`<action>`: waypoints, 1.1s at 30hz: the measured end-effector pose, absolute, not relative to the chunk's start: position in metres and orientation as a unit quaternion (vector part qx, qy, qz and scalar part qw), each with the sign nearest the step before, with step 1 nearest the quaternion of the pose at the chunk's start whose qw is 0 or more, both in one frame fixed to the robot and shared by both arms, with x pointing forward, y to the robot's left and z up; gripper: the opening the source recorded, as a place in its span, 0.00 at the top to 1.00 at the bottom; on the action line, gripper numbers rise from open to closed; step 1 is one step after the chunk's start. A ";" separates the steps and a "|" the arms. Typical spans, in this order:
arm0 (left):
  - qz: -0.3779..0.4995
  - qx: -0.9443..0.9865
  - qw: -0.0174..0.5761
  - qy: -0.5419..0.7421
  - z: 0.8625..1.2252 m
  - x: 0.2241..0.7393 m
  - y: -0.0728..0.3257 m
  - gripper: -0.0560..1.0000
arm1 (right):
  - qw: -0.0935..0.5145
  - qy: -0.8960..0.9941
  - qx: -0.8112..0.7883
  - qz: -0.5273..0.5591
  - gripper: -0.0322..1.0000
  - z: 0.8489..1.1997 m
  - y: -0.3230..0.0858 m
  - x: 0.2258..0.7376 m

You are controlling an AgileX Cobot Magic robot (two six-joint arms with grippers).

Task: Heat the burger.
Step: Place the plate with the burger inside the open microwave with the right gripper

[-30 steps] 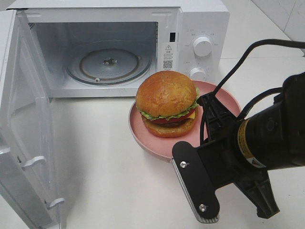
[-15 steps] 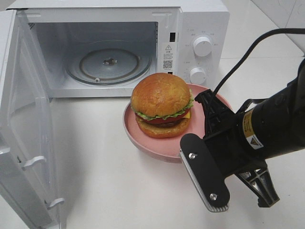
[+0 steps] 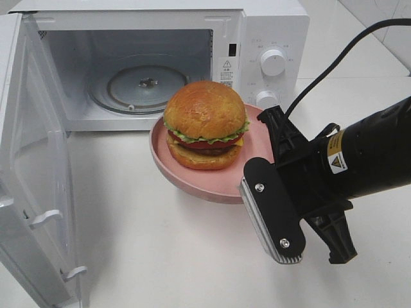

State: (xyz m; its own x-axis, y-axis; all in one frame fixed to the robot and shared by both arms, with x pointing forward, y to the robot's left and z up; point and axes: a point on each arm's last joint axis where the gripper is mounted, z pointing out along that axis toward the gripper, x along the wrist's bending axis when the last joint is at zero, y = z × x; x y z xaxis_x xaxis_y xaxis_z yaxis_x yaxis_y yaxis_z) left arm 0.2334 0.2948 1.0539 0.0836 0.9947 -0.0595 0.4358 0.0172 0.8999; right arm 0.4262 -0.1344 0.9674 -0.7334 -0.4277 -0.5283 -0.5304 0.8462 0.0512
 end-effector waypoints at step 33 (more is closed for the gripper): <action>0.342 0.612 0.409 0.584 1.054 0.233 0.295 0.03 | 0.291 0.912 -0.264 0.121 0.94 0.953 -0.070 0.495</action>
